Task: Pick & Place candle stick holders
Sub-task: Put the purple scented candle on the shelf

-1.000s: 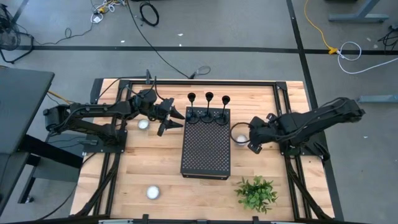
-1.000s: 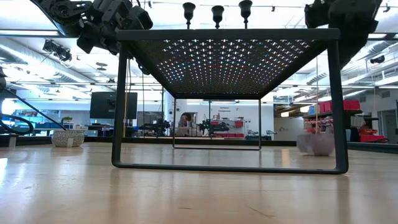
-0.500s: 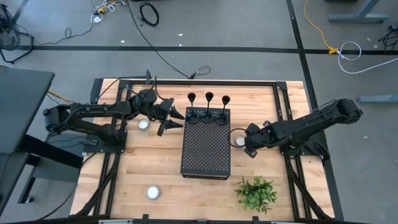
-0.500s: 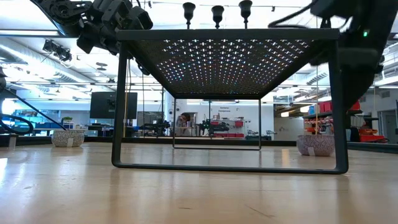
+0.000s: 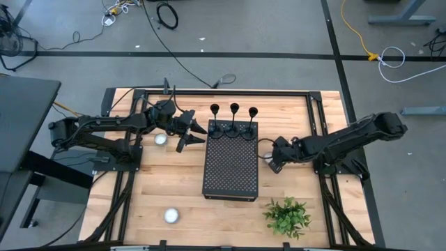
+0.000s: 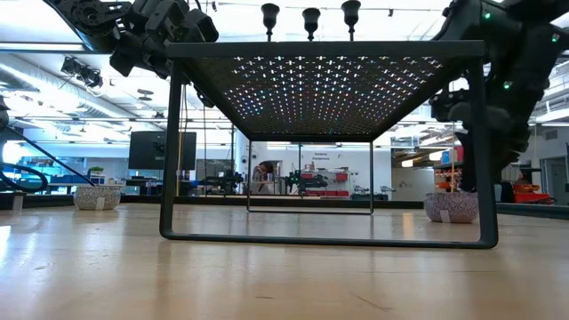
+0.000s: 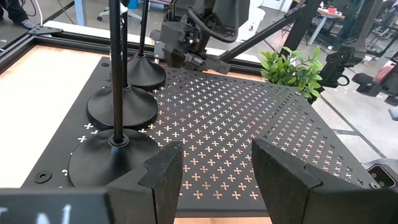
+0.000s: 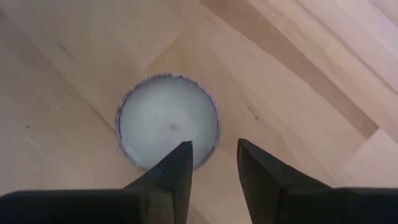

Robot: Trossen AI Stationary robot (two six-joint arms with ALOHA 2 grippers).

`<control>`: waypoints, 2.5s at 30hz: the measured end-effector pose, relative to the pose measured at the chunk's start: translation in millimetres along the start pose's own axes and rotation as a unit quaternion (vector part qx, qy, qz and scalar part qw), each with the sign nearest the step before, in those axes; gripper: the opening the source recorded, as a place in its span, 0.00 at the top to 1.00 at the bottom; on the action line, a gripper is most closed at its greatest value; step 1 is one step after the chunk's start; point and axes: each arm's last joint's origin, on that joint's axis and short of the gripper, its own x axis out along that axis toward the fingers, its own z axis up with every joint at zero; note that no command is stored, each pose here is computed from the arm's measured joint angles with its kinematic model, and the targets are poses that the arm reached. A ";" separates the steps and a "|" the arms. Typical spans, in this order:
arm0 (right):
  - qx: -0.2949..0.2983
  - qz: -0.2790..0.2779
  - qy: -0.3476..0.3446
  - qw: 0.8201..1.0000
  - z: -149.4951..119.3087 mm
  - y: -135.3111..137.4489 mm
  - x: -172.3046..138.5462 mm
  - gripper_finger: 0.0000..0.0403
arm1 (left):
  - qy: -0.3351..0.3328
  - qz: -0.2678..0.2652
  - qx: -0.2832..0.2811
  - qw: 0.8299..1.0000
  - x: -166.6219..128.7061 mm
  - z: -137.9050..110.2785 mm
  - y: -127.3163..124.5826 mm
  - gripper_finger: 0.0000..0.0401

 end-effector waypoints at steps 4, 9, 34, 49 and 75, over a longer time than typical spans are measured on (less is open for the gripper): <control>-0.001 0.000 -0.003 1.000 0.4 -1.9 2.6 0.70 | 0.000 0.000 0.000 1.000 0.0 0.0 0.0 0.52; 0.001 0.010 -0.002 1.000 -1.9 -2.9 6.7 0.74 | 0.000 0.000 0.002 1.000 0.0 -0.1 0.0 0.52; -0.002 0.023 0.013 1.000 -3.3 -2.4 7.4 0.96 | 0.000 0.002 0.004 1.000 0.0 -0.1 0.1 0.52; -0.022 0.015 0.024 0.999 -2.0 -2.4 3.5 1.00 | 0.000 0.002 0.004 1.000 0.0 -0.1 0.1 0.52; -0.135 0.062 -0.013 0.989 64.0 42.7 -137.4 1.00 | 0.001 0.002 0.004 1.000 0.0 -0.1 0.2 0.52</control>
